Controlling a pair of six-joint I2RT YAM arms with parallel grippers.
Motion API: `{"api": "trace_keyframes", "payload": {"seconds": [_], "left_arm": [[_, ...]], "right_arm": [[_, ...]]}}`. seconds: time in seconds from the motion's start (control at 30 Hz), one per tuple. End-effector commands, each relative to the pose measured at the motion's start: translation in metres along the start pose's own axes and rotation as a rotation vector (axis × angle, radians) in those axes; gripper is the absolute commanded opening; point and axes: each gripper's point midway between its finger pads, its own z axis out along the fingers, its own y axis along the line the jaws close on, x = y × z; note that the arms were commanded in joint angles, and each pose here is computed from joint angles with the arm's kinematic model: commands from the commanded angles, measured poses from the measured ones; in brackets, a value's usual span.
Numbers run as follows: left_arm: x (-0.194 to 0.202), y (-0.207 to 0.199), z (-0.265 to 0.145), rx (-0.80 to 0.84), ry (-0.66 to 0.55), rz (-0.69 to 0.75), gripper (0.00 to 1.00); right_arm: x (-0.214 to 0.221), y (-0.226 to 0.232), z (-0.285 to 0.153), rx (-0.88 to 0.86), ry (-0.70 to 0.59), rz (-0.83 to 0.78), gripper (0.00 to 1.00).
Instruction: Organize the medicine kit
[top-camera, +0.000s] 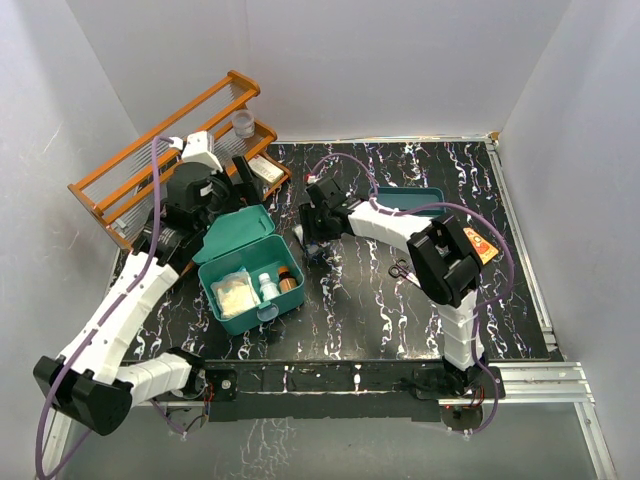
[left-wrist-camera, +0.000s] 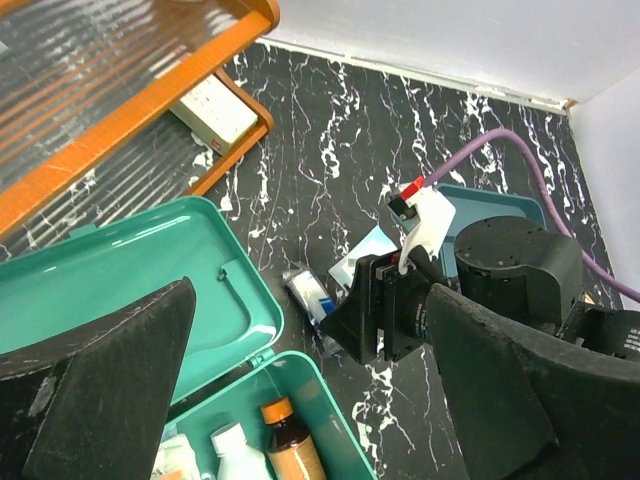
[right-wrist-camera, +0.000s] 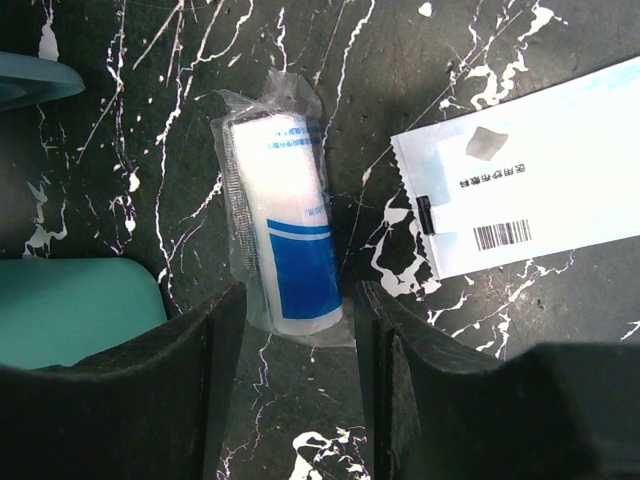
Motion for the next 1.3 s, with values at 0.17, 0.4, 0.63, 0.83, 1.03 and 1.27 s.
{"api": "trace_keyframes", "payload": {"seconds": [0.17, 0.4, 0.63, 0.83, 1.03, 1.27], "left_arm": [[0.009, -0.015, 0.004, 0.074, 0.045, -0.052, 0.99], [0.028, -0.021, 0.012, 0.093, 0.123, -0.107, 0.99], [0.034, -0.046, 0.02, 0.213, 0.169, -0.146, 0.98], [0.031, -0.072, 0.028, 0.328, 0.179, -0.233, 0.95], [0.012, -0.106, 0.033, 0.488, 0.138, -0.347, 0.92], [-0.023, -0.125, 0.03, 0.588, 0.021, -0.359, 0.91]], "right_arm": [[0.005, -0.001, 0.013, -0.012, 0.008, -0.023, 0.4], [0.008, -0.004, 0.022, -0.009, 0.02, -0.034, 0.26], [-0.033, 0.0, -0.019, -0.066, -0.128, 0.0, 0.17], [-0.089, 0.004, -0.094, -0.239, -0.323, 0.1, 0.17], [-0.12, 0.017, -0.164, -0.426, -0.45, 0.139, 0.2], [-0.153, 0.046, -0.229, -0.618, -0.574, 0.241, 0.25]]}}
